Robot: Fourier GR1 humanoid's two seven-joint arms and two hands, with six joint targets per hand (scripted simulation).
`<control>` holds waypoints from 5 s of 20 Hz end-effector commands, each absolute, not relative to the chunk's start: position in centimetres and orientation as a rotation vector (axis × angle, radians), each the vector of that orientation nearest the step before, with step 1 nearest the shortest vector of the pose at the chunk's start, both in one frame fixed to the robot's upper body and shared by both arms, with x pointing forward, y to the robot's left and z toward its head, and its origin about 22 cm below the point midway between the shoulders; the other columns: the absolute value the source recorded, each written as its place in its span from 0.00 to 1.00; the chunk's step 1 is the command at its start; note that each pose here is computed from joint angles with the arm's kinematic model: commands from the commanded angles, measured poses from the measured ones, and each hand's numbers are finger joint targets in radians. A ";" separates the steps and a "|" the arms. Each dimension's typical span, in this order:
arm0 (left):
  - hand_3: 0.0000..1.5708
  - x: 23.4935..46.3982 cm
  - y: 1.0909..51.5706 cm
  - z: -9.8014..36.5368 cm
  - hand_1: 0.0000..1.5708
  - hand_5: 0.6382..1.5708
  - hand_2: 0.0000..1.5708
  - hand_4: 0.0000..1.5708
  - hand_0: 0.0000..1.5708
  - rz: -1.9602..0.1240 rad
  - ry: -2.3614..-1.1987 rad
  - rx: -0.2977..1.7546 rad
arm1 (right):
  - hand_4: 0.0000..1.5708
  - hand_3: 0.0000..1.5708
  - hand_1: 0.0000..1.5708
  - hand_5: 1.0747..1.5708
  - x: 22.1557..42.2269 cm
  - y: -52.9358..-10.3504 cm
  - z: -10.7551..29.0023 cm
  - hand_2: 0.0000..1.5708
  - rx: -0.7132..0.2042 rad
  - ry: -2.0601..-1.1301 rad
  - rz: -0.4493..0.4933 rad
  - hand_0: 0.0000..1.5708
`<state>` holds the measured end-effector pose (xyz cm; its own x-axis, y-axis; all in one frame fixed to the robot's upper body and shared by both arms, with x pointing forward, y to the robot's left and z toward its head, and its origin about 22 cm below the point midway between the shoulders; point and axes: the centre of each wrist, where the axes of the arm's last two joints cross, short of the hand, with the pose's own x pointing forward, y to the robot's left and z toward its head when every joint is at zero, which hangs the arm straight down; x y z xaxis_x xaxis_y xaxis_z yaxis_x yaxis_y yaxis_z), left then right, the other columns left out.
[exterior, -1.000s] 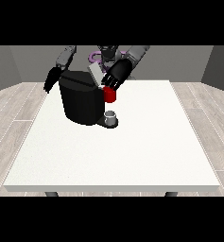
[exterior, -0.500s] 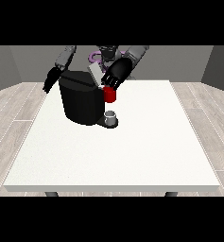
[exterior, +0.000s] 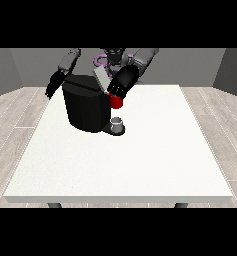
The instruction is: Insert the coffee pod into the coffee machine and close the lid
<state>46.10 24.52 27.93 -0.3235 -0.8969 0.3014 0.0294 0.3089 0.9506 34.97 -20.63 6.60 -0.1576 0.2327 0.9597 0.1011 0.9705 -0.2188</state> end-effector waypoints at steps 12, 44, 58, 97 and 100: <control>0.60 46.1 24.7 29.8 0.78 1.00 0.76 0.00 0.78 -1.118 -1.746 0.838 | 0.00 0.00 0.00 1.00 35.0 -18.9 6.7 0.00 -0.234 -1.755 0.117 0.00; 0.10 45.9 26.3 27.7 0.00 1.00 0.00 0.00 0.00 -1.210 -1.672 0.922 | 0.10 0.00 0.00 1.00 34.3 -21.3 3.3 0.00 -0.325 -1.669 0.065 0.00; 0.00 42.7 20.3 6.4 0.00 1.00 0.00 0.30 0.00 -0.646 -1.721 0.066 | 0.00 0.00 0.00 1.00 27.1 -28.3 -6.8 0.00 -0.393 -1.331 -0.049 0.00; 0.00 32.3 23.0 -0.4 0.00 1.00 0.00 0.19 0.00 -0.331 -1.624 -0.134 | 0.11 0.00 0.00 1.00 37.0 -27.7 6.5 0.00 -0.094 -1.517 -0.029 0.00; 0.00 30.6 22.1 -0.6 0.00 1.00 0.00 0.22 0.00 -0.309 -1.629 -0.132 | 0.04 0.00 0.00 1.00 37.7 -28.0 7.3 0.00 -0.074 -1.540 -0.014 0.00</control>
